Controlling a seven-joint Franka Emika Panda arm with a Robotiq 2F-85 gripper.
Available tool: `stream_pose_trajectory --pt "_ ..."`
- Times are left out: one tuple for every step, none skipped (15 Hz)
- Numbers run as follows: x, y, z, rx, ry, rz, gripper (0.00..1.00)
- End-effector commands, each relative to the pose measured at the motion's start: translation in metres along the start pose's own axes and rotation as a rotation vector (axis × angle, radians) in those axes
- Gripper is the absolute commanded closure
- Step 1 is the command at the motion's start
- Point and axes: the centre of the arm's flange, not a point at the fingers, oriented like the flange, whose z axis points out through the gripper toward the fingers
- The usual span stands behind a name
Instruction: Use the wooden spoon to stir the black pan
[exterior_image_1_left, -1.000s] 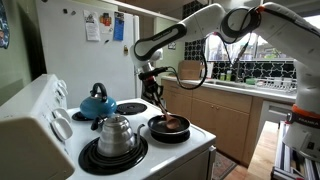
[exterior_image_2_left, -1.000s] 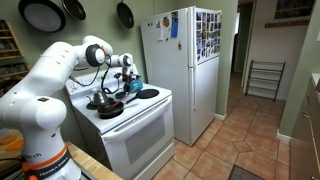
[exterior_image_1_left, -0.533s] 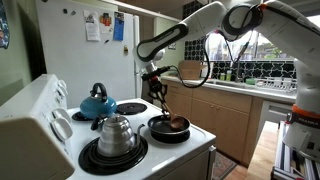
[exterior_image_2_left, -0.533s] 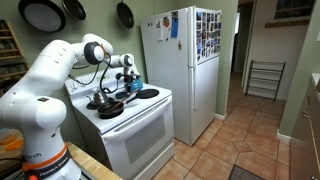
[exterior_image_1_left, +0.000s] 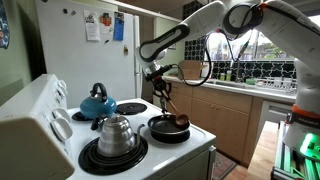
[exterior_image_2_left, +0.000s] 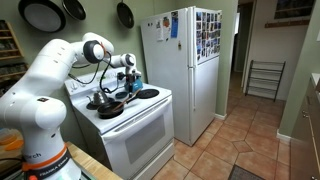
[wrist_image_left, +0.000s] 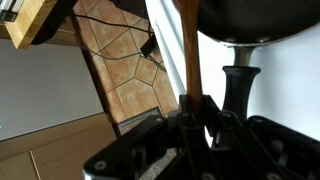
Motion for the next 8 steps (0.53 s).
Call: stream_pose_trajectory --pt "0.003 0.002 0.003 -0.015 -0.004 0.029 0.96" --pt "0.004 0.001 0.003 -0.016 -0.004 0.037 0.96" --pt "0.005 -0.001 0.001 -0.01 0.0 0.044 0.96" --pt "0.006 -0.003 0.0 -0.007 0.002 0.052 0.96" --pt "0.007 -0.004 -0.002 -0.008 0.005 0.062 0.96" --pt "0.008 -0.005 -0.003 -0.009 0.009 0.073 0.96" --pt "0.011 -0.007 -0.003 -0.012 0.013 0.086 0.96" --pt "0.013 -0.007 -0.004 -0.017 0.018 0.1 0.96"
